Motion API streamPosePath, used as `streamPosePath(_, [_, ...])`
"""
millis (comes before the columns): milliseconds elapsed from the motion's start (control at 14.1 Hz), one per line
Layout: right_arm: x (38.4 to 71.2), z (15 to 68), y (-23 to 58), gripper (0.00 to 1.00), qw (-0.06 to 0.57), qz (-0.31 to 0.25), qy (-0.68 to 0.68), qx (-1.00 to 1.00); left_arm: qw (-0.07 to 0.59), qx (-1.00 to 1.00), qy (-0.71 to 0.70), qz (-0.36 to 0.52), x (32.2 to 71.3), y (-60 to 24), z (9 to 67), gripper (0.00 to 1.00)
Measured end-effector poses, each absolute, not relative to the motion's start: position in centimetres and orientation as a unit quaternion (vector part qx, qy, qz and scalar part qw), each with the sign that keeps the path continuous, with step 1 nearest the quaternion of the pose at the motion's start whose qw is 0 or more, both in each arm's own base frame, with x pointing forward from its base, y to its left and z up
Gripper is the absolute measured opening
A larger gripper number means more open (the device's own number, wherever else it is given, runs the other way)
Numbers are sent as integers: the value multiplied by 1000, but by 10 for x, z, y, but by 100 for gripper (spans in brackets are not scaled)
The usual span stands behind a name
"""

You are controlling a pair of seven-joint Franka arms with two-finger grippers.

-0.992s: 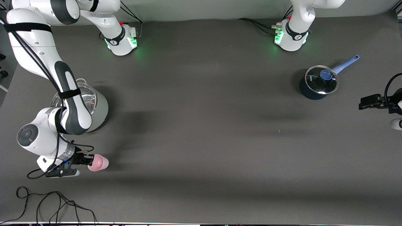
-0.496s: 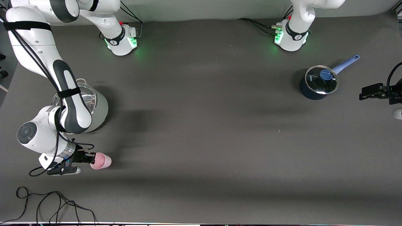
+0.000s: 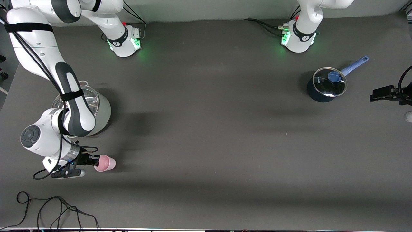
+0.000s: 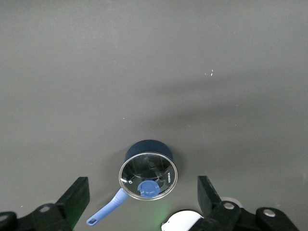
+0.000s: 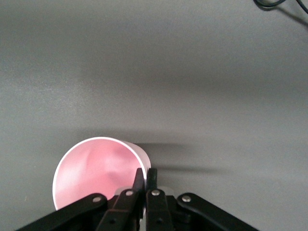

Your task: Transfer pink cup from left to right arm

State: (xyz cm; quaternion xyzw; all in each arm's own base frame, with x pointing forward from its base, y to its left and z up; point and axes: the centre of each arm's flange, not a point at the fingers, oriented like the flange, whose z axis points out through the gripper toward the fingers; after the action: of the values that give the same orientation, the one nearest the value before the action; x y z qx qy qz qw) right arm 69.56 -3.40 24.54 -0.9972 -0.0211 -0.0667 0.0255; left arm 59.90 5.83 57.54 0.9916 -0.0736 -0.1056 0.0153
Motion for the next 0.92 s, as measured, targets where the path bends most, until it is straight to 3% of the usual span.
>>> streamPosePath(283, [696,245,-34,3,25,-67,-21,-997,2,991,-99,-88,593,51,590,100])
streamPosePath(354, [696,245,-35,7,25,-67,-21,-997,3,992,-102,-80,590,51,592,100])
streamPosePath(496, [695,245,-36,23,25,-67,-22,-997,6,993,-101,-65,584,55,590,100])
streamPosePath(567, [696,246,-36,36,24,-67,-22,-997,8,993,-100,-59,581,59,587,100])
streamPosePath(921, [697,263,-36,84,25,-69,-23,-997,5,994,-102,-26,563,56,571,100])
